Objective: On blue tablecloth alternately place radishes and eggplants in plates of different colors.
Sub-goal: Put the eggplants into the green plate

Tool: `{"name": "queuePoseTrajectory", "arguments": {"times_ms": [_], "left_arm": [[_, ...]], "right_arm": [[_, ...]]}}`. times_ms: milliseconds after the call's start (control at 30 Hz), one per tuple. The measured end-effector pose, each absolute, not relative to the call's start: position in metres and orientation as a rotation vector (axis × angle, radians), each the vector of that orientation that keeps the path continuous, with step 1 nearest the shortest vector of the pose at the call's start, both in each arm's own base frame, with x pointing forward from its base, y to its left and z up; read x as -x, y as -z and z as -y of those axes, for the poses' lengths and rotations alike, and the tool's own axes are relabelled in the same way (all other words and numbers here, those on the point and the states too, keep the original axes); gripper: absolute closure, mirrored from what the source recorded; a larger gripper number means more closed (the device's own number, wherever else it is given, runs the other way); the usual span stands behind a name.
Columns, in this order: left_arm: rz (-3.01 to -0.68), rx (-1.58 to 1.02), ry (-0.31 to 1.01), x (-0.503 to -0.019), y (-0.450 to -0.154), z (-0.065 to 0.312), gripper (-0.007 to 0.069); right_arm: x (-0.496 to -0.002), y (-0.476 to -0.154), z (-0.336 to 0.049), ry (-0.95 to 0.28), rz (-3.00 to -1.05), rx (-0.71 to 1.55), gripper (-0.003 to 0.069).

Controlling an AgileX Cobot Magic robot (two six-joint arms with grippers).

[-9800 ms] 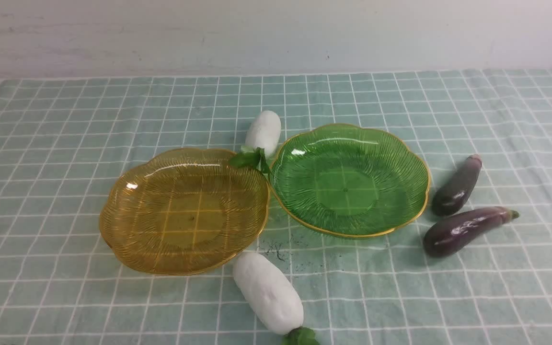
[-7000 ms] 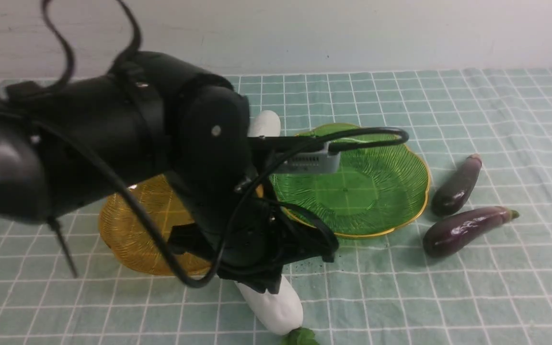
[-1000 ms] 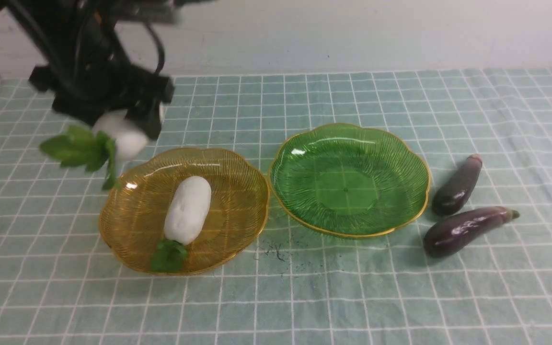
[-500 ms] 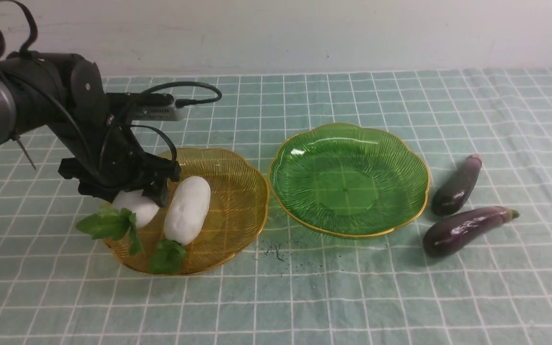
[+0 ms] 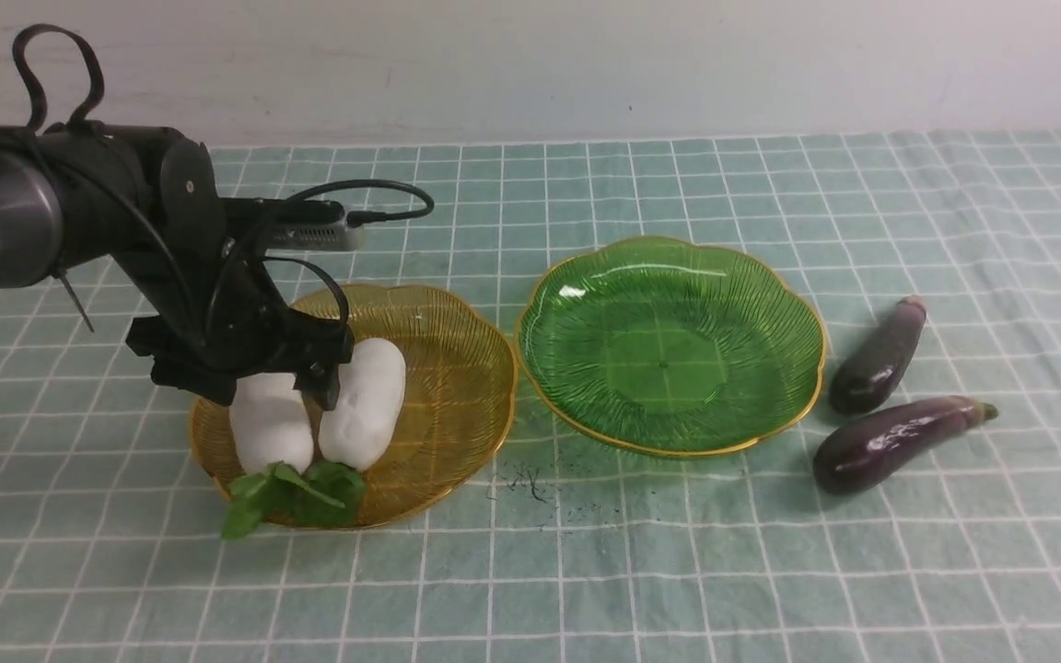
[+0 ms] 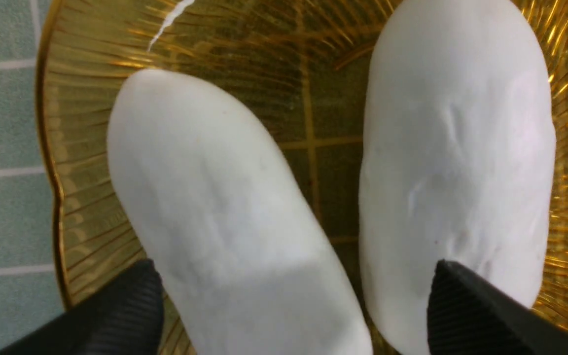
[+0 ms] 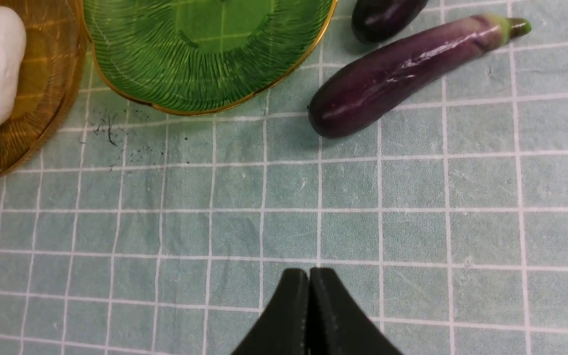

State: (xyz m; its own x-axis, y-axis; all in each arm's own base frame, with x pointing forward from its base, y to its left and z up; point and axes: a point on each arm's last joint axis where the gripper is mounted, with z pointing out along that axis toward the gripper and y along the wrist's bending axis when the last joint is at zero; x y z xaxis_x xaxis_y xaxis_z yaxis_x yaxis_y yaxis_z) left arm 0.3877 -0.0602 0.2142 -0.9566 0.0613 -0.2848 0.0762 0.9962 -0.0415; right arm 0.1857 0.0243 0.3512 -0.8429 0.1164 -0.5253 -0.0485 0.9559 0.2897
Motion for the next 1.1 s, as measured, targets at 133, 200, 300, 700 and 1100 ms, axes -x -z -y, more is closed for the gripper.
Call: {"name": "queuePoseTrajectory", "arguments": {"times_ms": [133,200,300,700,1100], "left_arm": [[-2.859,-0.118,0.081,-0.387,-0.249,0.062,0.0145],[-2.846,-0.147,0.088,-0.381,-0.271,0.064,0.0341],[-2.778,-0.224,0.118,-0.363,-0.307,0.069,0.0562],[-2.586,-0.564,0.253,-0.263,-0.371,0.113,0.0633],[-2.572,-0.608,0.225,-0.256,-0.366,0.118,0.0633]], "right_arm": [[-0.2,-0.358,-0.017,-0.357,-2.576,-0.13,0.0674],[-0.209,-0.359,-0.01,-0.332,-2.603,-0.203,0.0674],[-0.225,-0.357,0.002,-0.312,-2.631,-0.321,0.0673],[-0.308,-0.273,0.006,-0.574,-2.831,-0.595,0.0396],[-0.356,-0.194,0.01,-0.552,-2.837,-0.762,-0.0027]]}}
